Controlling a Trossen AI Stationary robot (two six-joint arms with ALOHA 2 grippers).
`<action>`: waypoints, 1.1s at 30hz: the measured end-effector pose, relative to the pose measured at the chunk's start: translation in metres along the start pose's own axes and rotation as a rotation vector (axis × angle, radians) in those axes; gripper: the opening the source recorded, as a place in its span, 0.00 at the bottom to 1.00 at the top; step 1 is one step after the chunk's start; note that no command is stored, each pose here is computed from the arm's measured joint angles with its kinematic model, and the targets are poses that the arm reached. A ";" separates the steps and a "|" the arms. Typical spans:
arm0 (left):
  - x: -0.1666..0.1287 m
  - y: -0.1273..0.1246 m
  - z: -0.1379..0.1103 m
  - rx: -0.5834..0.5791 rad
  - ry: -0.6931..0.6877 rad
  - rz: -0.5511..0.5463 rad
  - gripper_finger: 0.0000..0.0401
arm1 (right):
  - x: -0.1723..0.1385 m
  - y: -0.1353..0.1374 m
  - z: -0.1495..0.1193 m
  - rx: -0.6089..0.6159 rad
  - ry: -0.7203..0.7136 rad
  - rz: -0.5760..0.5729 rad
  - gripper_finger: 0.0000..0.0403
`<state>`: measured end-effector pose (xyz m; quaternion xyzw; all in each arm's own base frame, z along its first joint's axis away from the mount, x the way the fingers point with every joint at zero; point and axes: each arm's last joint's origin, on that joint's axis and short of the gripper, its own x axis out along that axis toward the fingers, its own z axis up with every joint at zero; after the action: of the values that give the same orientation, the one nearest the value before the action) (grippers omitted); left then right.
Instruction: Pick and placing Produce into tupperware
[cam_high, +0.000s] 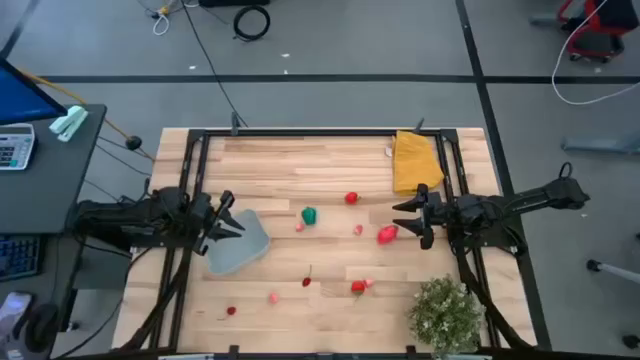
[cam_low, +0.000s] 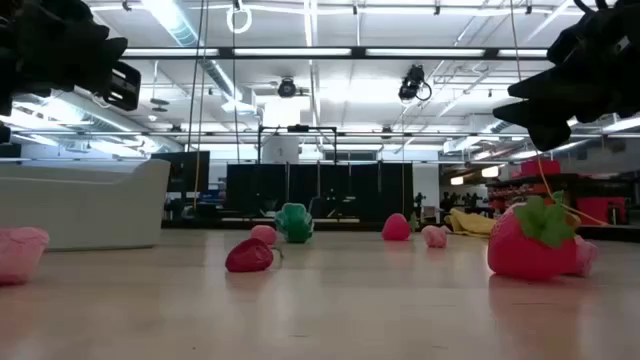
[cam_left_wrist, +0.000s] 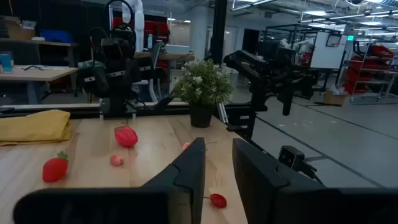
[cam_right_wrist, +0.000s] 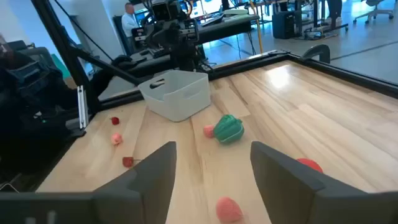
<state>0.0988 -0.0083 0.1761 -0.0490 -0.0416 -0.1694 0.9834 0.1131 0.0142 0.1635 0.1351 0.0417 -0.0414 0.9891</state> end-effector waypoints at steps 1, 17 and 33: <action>0.000 0.000 0.000 0.000 0.000 0.000 0.21 | 0.000 0.000 0.000 0.000 0.000 0.000 0.54; 0.000 0.000 0.000 0.000 0.000 0.000 0.22 | 0.000 0.000 0.000 0.000 0.000 0.000 0.54; 0.000 0.000 0.000 0.000 0.000 0.001 0.21 | 0.000 0.000 0.000 0.000 0.000 0.000 0.54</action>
<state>0.0988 -0.0082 0.1761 -0.0492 -0.0414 -0.1691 0.9835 0.1131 0.0142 0.1635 0.1353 0.0416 -0.0414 0.9891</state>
